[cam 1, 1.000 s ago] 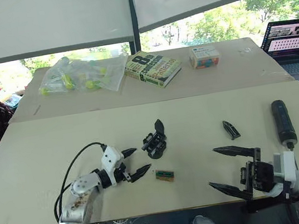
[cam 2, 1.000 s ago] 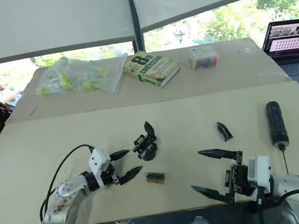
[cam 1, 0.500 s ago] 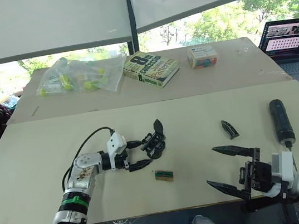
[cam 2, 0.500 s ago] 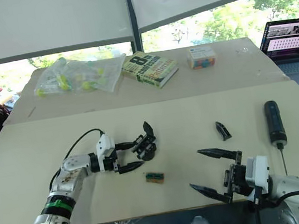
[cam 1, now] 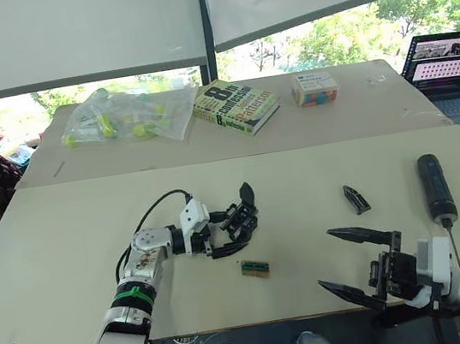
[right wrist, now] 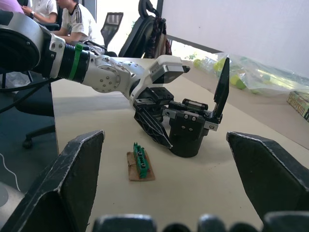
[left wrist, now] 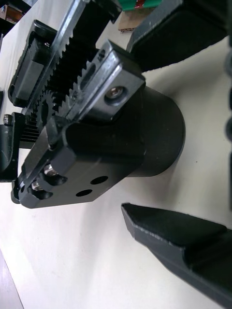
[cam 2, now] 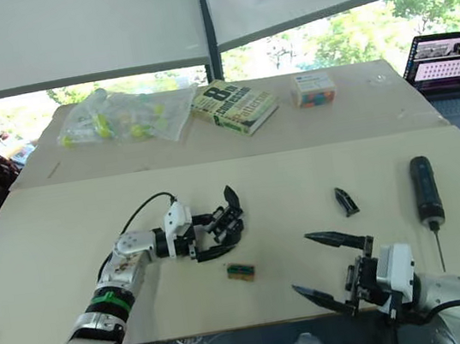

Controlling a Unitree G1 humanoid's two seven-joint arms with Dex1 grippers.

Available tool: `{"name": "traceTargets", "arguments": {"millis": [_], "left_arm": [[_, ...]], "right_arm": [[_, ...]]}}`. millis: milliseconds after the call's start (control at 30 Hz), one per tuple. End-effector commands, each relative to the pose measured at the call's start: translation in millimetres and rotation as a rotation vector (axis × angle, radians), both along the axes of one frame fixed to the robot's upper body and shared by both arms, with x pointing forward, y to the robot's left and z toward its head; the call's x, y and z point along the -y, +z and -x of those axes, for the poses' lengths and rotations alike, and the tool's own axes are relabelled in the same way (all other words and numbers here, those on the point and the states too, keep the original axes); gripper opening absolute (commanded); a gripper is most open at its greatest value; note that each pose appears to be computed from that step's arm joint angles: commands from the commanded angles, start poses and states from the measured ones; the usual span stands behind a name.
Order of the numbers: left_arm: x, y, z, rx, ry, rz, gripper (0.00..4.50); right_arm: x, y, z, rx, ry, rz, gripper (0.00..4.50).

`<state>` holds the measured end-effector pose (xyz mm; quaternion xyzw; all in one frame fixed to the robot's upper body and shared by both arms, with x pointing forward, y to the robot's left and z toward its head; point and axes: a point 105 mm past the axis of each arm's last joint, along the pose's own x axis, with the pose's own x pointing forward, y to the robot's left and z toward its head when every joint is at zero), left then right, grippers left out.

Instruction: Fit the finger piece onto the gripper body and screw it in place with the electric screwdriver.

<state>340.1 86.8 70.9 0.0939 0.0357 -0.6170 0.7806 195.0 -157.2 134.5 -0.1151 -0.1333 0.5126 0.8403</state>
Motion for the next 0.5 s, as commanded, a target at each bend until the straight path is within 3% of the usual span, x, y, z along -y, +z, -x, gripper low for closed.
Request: {"name": "traceTargets", "arguments": {"millis": [33, 67, 100, 233, 333, 500], "left_arm": [[5, 4, 2, 0.028, -0.005, 0.029, 2.89], [5, 7, 4, 0.04, -0.01, 0.048, 2.4], [5, 11, 7, 0.051, -0.013, 0.073, 2.26], [2, 20, 18, 0.099, 0.042, 0.093, 2.27], [-2, 30, 15, 0.164, 0.225, 0.121, 2.27], [0, 28, 20, 0.164, 0.377, 0.114, 2.27]], "right_arm": [[-2, 10, 3, 0.056, 0.009, 0.002, 4.5], [-2, 10, 3, 0.054, 0.01, 0.002, 4.5], [-2, 9, 3, 0.053, 0.011, 0.001, 4.5], [-2, 7, 4, 0.046, 0.02, 0.006, 4.5], [0, 7, 3, 0.043, 0.028, 0.014, 4.5], [5, 9, -3, 0.052, 0.021, 0.02, 4.5]]}}
